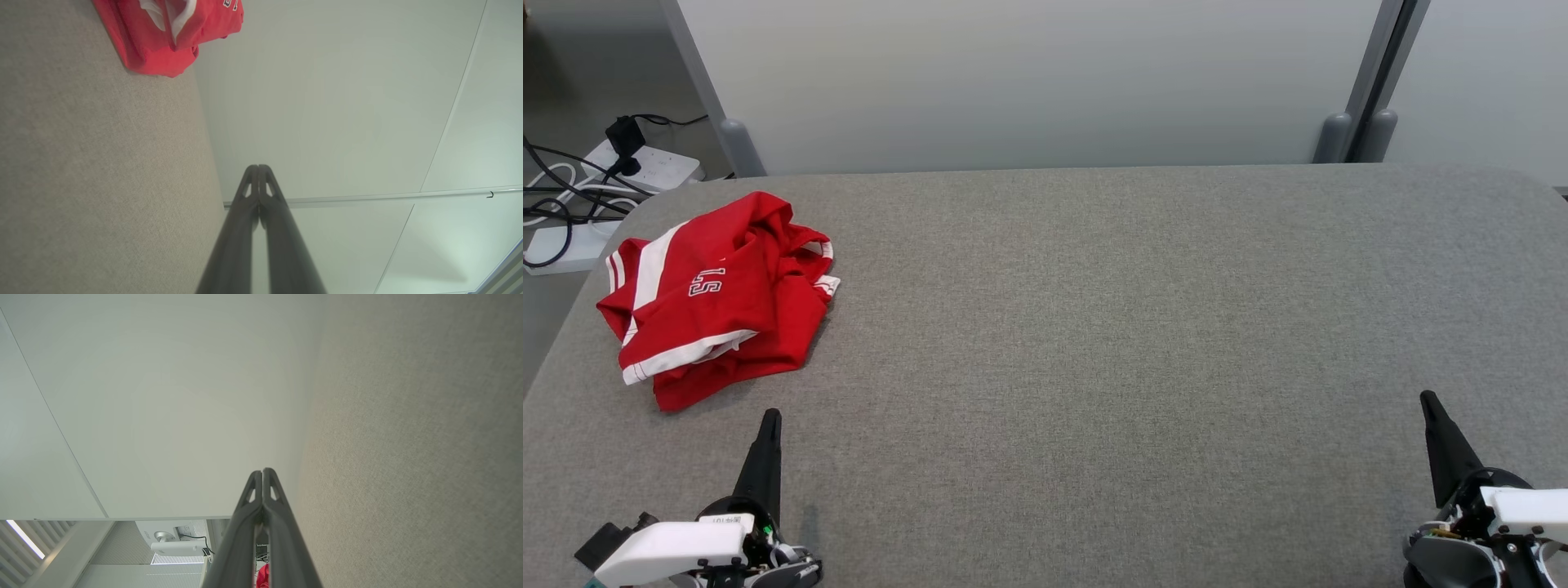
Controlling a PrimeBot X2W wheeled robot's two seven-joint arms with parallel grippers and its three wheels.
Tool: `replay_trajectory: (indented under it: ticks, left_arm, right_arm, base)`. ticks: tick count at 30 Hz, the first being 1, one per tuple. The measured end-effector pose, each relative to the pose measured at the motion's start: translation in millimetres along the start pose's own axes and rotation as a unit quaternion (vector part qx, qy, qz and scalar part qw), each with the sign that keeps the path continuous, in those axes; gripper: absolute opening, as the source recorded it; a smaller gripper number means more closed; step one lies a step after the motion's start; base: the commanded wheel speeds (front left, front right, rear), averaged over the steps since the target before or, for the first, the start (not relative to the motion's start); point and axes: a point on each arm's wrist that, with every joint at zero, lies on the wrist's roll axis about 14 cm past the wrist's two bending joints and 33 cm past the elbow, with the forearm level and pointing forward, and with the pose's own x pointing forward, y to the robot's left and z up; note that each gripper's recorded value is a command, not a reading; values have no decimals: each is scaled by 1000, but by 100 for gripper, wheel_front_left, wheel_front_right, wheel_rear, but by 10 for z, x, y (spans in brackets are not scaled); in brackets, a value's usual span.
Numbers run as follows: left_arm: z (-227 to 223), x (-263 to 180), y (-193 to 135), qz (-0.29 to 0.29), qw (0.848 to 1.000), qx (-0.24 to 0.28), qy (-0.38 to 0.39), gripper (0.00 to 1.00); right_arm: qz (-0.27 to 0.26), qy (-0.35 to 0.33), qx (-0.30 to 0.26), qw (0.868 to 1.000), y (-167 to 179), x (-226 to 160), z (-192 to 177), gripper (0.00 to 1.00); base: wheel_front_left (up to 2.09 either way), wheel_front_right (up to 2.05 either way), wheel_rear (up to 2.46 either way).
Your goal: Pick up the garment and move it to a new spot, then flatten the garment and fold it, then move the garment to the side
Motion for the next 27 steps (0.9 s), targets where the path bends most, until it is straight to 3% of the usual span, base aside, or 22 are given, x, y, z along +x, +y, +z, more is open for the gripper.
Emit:
replay_trajectory:
  ticks: [27]
  left_arm:
    - [0, 0, 0, 0, 1000, 0, 0, 0]
  right_arm:
    - [0, 0, 0, 1000, 0, 0, 0, 0]
  base:
    - [0, 0, 0]
